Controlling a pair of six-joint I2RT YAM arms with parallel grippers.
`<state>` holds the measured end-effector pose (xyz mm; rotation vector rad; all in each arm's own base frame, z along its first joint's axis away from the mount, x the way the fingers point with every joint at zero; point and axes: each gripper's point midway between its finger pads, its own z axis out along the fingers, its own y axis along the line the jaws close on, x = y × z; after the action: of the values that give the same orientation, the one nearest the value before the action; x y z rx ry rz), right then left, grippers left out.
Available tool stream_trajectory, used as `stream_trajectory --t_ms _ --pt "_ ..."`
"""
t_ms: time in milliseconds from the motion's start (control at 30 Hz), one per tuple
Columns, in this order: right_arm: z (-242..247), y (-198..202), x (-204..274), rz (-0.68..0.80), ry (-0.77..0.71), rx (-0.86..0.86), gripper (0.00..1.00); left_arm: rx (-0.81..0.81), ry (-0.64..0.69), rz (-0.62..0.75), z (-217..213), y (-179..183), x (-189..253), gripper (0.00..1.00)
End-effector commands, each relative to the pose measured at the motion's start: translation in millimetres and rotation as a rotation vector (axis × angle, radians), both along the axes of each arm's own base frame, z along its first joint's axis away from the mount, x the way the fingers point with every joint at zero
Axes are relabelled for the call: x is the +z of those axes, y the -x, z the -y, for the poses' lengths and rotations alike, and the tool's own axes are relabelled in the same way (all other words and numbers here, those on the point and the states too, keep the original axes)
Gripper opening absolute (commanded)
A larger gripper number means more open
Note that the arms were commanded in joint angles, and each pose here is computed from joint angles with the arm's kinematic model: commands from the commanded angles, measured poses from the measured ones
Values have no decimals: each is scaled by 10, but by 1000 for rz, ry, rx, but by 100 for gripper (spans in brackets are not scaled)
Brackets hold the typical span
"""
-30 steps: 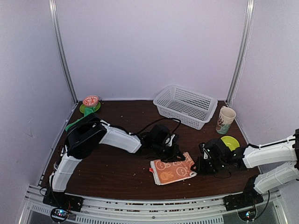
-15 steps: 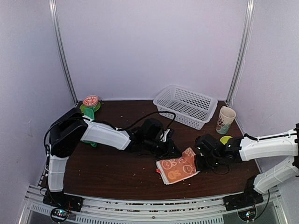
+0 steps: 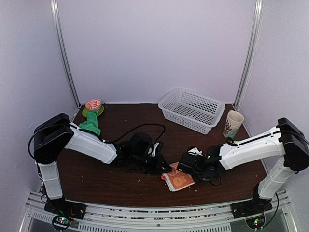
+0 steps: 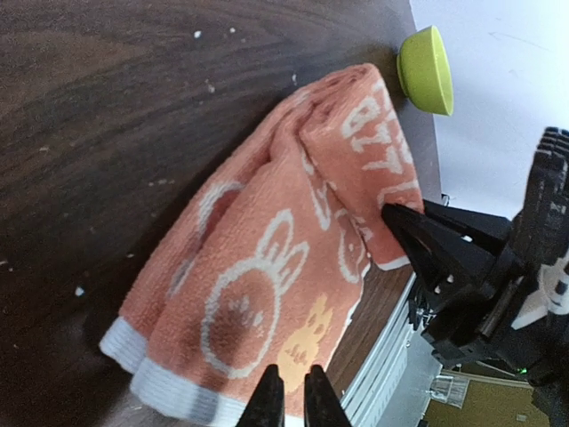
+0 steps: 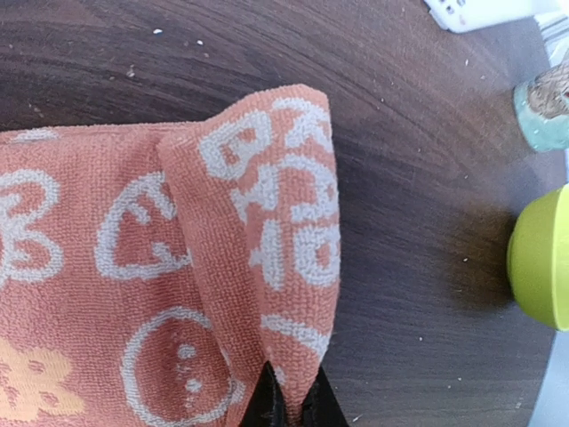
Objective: Roll the towels
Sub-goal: Roll the towel at the center of the board.
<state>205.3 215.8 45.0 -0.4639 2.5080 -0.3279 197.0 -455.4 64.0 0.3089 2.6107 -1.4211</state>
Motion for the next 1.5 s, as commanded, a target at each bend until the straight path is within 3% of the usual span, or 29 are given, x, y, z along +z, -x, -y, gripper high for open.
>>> stream_trajectory --t_ms 0,300,433,833,1467 --pt "20 -21 140 92 161 18 0 40 75 49 4 -89 192 10" --pt "-262 106 150 134 256 106 0 54 93 49 -53 -68 168 10" --pt "-362 162 148 128 243 131 17 56 97 44 -70 -55 147 10" --pt "-522 305 69 64 102 224 42 55 100 50 -48 -72 162 10" --pt "-806 502 -14 -49 -67 364 53 28 155 83 181 -270 401 10"
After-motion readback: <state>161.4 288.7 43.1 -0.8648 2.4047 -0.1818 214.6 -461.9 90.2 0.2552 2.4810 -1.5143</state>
